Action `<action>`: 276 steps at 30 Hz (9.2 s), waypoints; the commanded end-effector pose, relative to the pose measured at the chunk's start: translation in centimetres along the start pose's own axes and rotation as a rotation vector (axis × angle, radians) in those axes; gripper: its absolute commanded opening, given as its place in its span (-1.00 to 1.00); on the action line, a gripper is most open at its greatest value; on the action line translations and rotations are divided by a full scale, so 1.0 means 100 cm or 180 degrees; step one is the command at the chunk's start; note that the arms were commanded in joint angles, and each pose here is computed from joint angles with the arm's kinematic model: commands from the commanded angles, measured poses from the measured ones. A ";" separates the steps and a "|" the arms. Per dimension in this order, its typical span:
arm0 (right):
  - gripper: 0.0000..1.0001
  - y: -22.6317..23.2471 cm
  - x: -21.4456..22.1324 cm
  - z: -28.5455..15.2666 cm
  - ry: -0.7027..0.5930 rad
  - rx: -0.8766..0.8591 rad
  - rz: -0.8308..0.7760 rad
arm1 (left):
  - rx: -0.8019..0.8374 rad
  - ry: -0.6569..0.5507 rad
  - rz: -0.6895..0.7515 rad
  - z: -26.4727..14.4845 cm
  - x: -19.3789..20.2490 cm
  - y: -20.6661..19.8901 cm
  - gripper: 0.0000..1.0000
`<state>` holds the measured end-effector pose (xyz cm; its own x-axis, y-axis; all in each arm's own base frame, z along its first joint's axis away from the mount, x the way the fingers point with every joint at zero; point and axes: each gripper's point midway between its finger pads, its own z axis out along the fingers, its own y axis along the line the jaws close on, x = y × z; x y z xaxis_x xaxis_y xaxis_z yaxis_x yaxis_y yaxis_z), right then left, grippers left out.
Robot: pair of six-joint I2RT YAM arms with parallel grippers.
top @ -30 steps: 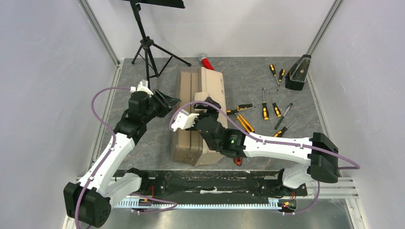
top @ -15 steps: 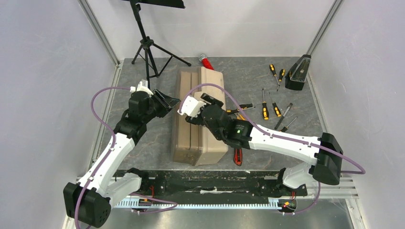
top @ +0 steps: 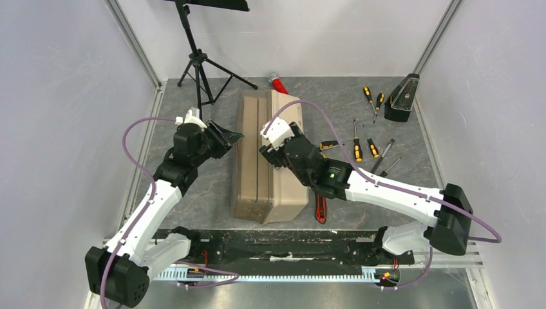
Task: Pack the tool kit
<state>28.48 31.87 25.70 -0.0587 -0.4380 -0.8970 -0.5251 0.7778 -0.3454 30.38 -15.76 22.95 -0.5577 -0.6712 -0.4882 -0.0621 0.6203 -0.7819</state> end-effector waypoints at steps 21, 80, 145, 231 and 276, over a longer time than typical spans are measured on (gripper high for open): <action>0.30 -0.023 -0.044 -0.004 -0.0208 -0.0223 0.0886 | 0.0060 0.0175 0.0114 -0.004 0.012 -0.008 -0.52; 0.67 -0.006 -0.031 0.018 0.0561 -0.0197 0.0827 | 0.0113 0.0237 0.0170 0.001 0.025 -0.019 -0.53; 0.64 0.003 0.007 0.024 0.0621 -0.0592 0.1184 | 0.0131 0.0260 0.0180 0.001 0.027 -0.022 -0.53; 0.72 -0.020 0.017 -0.108 0.0633 0.0163 0.0599 | -0.0434 0.0201 0.0739 -0.026 0.020 0.015 0.60; -1.00 0.027 -0.009 -0.057 0.0975 0.0776 0.0159 | -0.0188 -0.0137 0.0789 -0.064 -0.003 -0.011 0.57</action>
<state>22.94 26.50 24.34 -0.3555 -0.7395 -0.5716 -0.2545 0.6650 -0.7021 25.52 -13.57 23.05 -0.5725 -0.5209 -0.6332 -0.0492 0.7927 -0.6076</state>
